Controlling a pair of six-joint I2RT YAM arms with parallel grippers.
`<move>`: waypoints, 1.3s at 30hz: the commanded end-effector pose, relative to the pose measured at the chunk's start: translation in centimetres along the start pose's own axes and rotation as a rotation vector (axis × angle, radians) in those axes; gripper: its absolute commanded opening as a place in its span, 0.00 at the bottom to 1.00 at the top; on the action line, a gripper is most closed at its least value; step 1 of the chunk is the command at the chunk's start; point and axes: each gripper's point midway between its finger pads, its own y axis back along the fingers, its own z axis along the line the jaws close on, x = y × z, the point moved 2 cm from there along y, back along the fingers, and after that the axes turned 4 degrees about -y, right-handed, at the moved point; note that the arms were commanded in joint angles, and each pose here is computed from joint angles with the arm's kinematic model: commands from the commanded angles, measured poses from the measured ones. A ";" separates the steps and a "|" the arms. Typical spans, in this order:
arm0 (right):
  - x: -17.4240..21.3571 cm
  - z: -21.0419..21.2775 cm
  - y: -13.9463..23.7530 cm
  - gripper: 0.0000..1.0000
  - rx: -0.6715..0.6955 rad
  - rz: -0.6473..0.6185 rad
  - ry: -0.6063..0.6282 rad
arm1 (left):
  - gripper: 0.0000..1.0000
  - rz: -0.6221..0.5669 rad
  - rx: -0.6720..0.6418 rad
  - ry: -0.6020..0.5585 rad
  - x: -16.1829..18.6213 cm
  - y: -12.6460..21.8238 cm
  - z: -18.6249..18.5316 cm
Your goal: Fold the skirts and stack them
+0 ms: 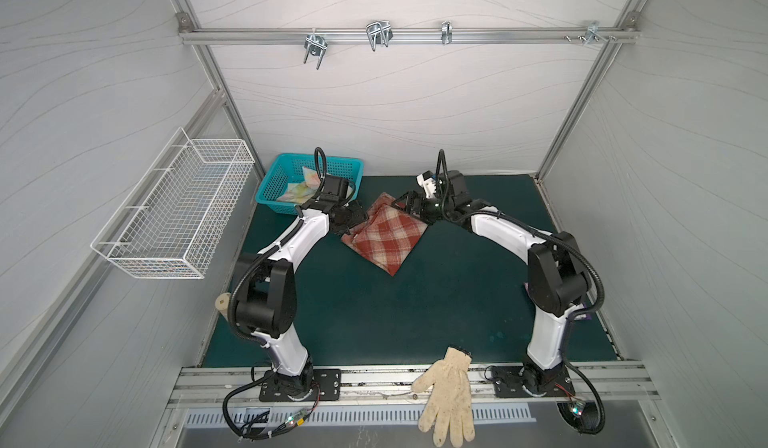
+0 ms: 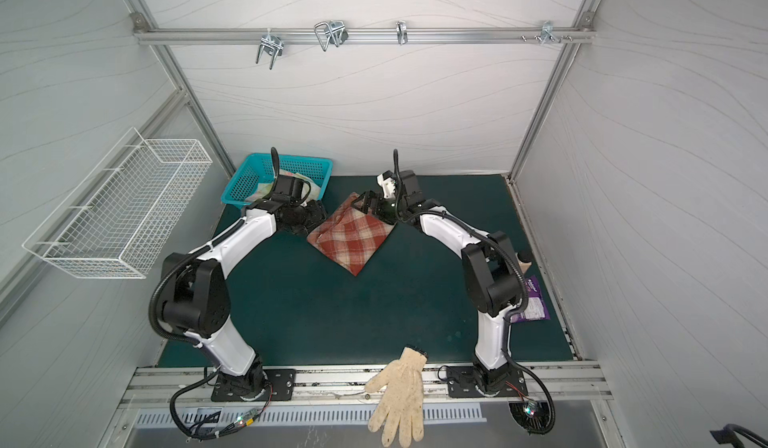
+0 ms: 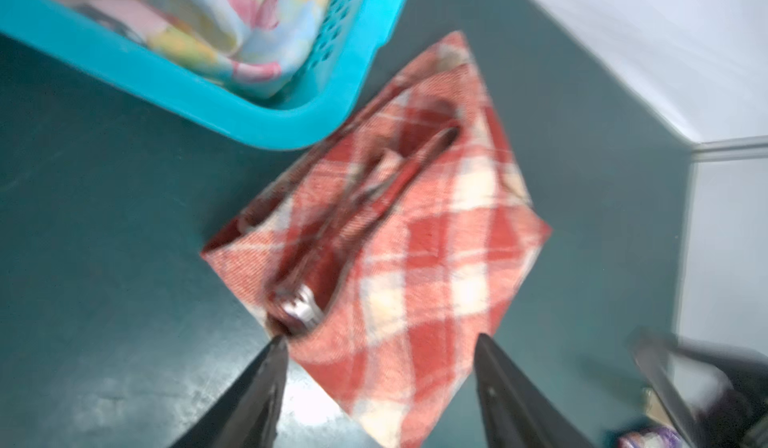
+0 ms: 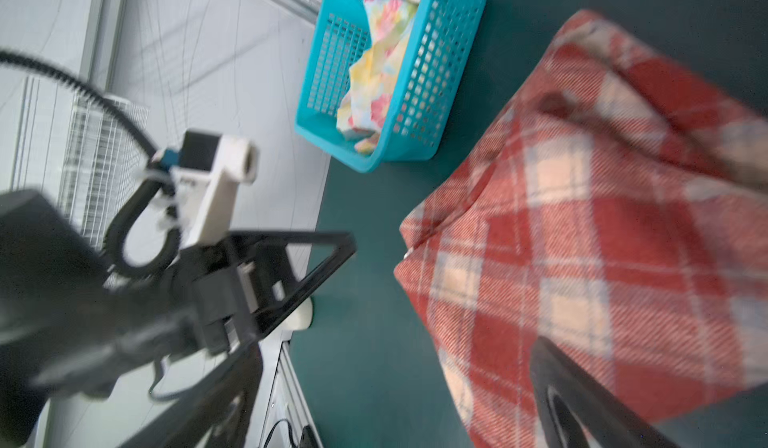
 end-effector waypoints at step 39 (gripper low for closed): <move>9.0 -15.9 -0.5 0.99 0.284 0.127 -0.274 | 0.93 0.207 -0.108 0.081 4.7 -11.9 2.4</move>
